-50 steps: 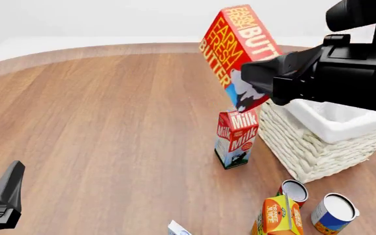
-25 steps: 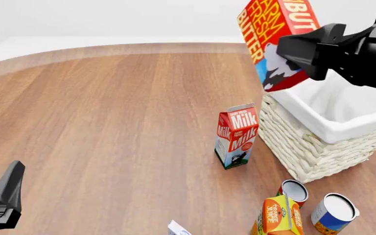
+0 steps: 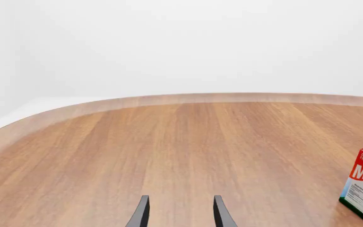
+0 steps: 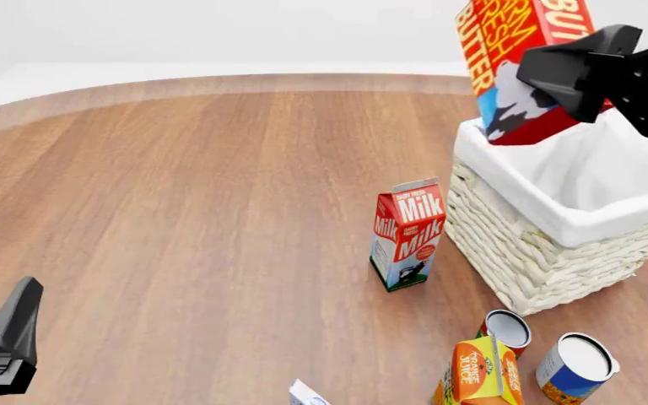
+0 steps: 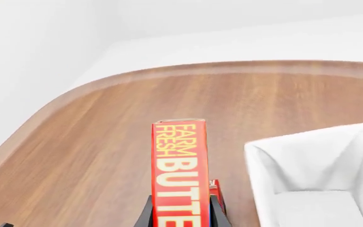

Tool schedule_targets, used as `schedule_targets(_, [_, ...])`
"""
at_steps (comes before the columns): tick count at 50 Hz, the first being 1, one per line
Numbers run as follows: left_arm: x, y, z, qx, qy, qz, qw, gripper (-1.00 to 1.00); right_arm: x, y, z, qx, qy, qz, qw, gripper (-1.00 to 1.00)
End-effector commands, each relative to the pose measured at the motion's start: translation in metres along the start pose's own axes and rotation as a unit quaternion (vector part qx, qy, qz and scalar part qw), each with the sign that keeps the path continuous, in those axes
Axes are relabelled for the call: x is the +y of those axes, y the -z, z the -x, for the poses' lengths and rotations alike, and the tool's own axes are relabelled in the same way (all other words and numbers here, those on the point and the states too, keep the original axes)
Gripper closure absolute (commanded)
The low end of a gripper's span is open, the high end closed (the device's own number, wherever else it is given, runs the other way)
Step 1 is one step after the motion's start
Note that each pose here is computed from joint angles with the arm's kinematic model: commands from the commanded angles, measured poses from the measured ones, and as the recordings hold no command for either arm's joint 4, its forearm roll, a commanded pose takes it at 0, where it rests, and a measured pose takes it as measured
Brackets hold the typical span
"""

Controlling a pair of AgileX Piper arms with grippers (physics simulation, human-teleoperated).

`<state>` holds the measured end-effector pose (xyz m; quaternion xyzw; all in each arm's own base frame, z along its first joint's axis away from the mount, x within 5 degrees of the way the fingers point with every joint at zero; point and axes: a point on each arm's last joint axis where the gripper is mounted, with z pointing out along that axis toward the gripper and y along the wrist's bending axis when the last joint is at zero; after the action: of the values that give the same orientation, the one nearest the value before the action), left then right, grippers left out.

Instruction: Pick up the cream cheese box and the butter, and put them in the basket.

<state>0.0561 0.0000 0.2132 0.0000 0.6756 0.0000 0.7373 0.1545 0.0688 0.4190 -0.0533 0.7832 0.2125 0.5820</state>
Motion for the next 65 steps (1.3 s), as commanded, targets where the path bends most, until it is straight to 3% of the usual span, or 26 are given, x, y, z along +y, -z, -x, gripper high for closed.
schedule_targets(1, [0.000, 0.000, 0.000, 0.000, 0.000, 0.000, 1.0000, -1.00, -0.008, 0.005, 0.006, -0.014, -0.025, -0.022, 0.9993, 1.00])
schedule_targets(6, [0.000, 0.000, 0.000, 0.000, 0.000, 0.000, 1.0000, -1.00, -0.018, -0.003, 0.002, -0.010, -0.042, -0.050, 0.9978, 1.00])
schedule_targets(11, [0.000, 0.000, 0.000, 0.000, 0.000, 0.000, 1.0000, -1.00, -0.020, -0.014, -0.004, 0.001, -0.067, -0.052, 0.9964, 1.00])
schedule_targets(21, [0.000, 0.000, 0.000, 0.000, 0.000, 0.000, 1.0000, -1.00, -0.031, -0.027, -0.005, 0.005, -0.088, -0.078, 0.9930, 1.00])
schedule_targets(38, [0.000, 0.000, 0.000, 0.000, 0.000, 0.000, 1.0000, -1.00, -0.036, -0.013, 0.010, -0.015, -0.102, -0.100, 0.9896, 1.00])
schedule_targets(65, [0.000, 0.000, 0.000, 0.000, 0.000, 0.000, 1.0000, -1.00, -0.061, -0.026, 0.003, -0.019, -0.137, -0.148, 0.9792, 1.00])
